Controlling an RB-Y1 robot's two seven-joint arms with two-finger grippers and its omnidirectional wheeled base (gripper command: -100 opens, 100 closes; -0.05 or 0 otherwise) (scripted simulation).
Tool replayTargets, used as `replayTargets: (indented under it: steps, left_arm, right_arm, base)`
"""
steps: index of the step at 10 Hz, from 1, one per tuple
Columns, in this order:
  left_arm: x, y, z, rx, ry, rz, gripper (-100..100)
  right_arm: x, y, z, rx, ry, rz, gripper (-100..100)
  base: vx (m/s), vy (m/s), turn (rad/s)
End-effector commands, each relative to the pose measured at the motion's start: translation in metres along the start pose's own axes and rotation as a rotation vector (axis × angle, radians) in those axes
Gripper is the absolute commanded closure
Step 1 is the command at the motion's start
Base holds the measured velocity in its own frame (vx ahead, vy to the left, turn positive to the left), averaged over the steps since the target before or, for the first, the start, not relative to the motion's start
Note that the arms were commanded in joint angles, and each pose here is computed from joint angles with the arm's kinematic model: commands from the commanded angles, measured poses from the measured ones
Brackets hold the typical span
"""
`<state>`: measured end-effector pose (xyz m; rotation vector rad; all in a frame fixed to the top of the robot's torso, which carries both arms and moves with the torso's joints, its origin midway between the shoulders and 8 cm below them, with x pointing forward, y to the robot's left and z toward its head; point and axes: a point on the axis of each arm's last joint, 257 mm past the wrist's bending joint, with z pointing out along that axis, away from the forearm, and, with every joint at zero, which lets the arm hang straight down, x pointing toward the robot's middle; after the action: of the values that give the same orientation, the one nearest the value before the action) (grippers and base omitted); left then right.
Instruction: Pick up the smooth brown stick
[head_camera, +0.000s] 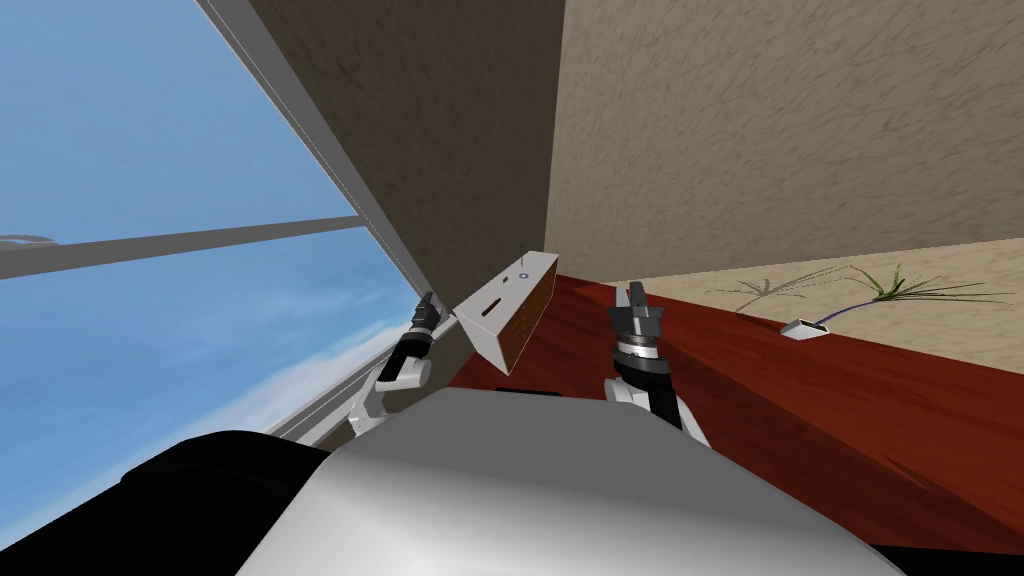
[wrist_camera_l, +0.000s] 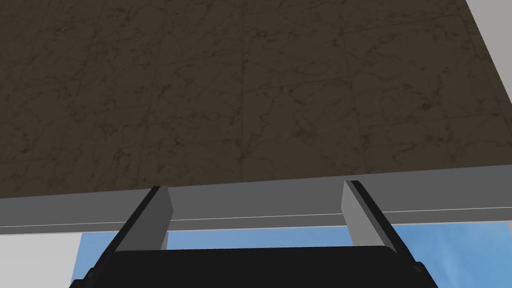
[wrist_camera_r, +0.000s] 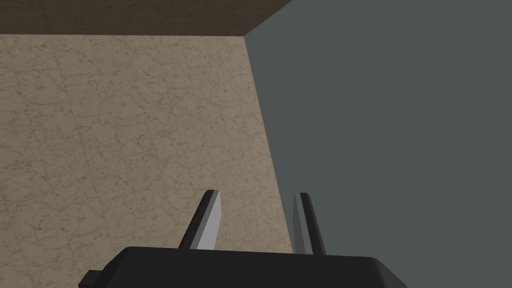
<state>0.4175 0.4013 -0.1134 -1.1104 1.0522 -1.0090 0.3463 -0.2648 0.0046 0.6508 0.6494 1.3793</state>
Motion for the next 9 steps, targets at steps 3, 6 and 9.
replayTargets:
  steps: [3, 6, 9]
  left_arm:
    - [-0.022, 0.040, 0.000, -0.138, -0.035, -0.023, -100]
    - [-0.037, 0.064, 0.000, -0.216, -0.062, -0.040, -100]
    - [-0.069, 0.100, -0.004, -0.331, -0.120, -0.082, -100]
  right_arm:
    - [0.000, 0.000, 0.000, 0.000, 0.000, 0.000, 0]
    - [0.000, 0.000, 0.000, 0.000, 0.000, 0.000, 0]
    - [0.000, 0.000, 0.000, 0.000, 0.000, 0.000, 0]
  base:
    - [-0.002, -0.029, 0.002]
    - [0.005, -0.025, -0.002]
    - [0.020, -0.035, -0.015]
